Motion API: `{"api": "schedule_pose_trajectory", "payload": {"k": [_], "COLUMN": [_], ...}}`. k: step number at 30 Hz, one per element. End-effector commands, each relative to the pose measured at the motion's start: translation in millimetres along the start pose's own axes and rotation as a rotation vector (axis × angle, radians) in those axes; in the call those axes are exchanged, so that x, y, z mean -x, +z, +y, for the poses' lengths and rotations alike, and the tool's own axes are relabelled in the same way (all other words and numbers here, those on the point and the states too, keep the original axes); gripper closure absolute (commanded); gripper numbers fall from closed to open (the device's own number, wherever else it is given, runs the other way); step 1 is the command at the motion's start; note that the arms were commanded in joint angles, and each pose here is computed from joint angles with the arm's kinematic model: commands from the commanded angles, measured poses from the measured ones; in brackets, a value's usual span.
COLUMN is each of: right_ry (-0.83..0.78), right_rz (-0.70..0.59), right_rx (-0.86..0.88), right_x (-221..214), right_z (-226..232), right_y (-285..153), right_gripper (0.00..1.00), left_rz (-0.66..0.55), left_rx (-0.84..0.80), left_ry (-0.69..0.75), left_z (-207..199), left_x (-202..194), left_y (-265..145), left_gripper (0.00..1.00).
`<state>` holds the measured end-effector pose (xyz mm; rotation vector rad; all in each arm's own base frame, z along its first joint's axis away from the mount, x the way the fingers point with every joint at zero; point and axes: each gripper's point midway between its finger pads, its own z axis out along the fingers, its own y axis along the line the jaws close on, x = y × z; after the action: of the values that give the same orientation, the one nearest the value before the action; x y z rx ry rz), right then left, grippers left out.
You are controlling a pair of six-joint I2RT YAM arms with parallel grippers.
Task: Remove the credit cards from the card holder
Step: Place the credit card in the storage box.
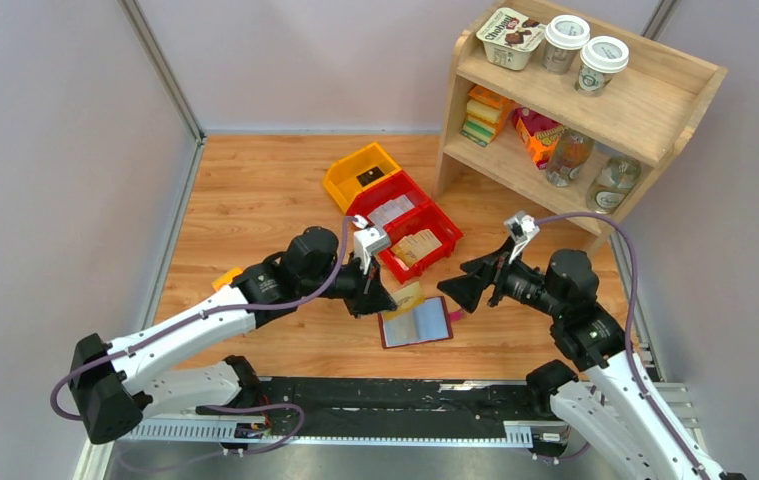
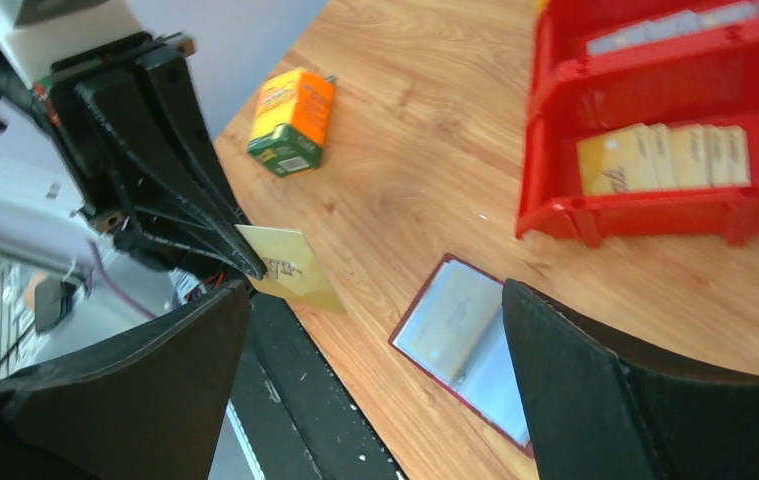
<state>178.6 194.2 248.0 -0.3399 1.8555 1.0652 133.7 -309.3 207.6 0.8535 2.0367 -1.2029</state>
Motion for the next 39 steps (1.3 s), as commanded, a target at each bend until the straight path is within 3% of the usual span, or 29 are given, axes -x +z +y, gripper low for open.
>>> {"api": "schedule_pose_trajectory", "payload": {"k": [1, 3, 8, 15, 18, 22, 23, 26, 27, 29, 35, 39], "right_ry": [-0.188, -0.226, -0.300, -0.344, -0.361, -0.361, -0.356, -0.350, -0.346, -0.339, -0.283, -0.168], "right_rz": [0.041, 0.106, 0.132, 0.204, 0.218, 0.252, 0.257, 0.253, 0.251, 0.240, 0.191, 0.169], "right_rx": [0.283, 0.351, 0.505, 0.646, 0.663, 0.652, 0.637, 0.596, 0.582, 0.546, 0.305, 0.088], "right_x": [2, -7, -11, -24, -27, -30, -31, -30, -30, -27, -9, 10], "right_z": [42, 50, 78, 103, 107, 103, 101, 95, 94, 89, 55, 18], "right_y": [3, 2, -3, 1, 6, 10, 11, 15, 16, 20, 47, 73], "right_gripper": [0.04, 0.13, 0.19, 0.47, 0.61, 0.91, 1.00, 1.00, 1.00, 1.00, 1.00, 1.00], "left_rz": [0.110, 0.143, 0.194, 0.229, 0.256, 0.264, 0.268, 0.238, 0.223, 0.171, -0.020, -0.131], "left_rx": [-0.127, -0.158, -0.232, -0.297, -0.318, -0.274, -0.237, -0.142, -0.068, 0.088, 0.681, 0.897], "left_ry": [0.165, 0.203, 0.262, 0.303, 0.317, 0.333, 0.335, 0.348, 0.350, 0.355, 0.206, 0.036], "left_z": [-23, -29, -42, -51, -52, -46, -40, -31, -20, 1, 81, 118], "left_x": [0, 2, 7, 13, 10, 10, 9, 16, 20, 32, 61, 65], "left_y": [-10, -13, -18, -17, -18, -20, -21, -28, -29, -37, -107, -168], "left_gripper": [1.00, 1.00, 1.00, 1.00, 1.00, 0.98, 0.93, 0.70, 0.59, 0.48, 0.18, 0.09]}}
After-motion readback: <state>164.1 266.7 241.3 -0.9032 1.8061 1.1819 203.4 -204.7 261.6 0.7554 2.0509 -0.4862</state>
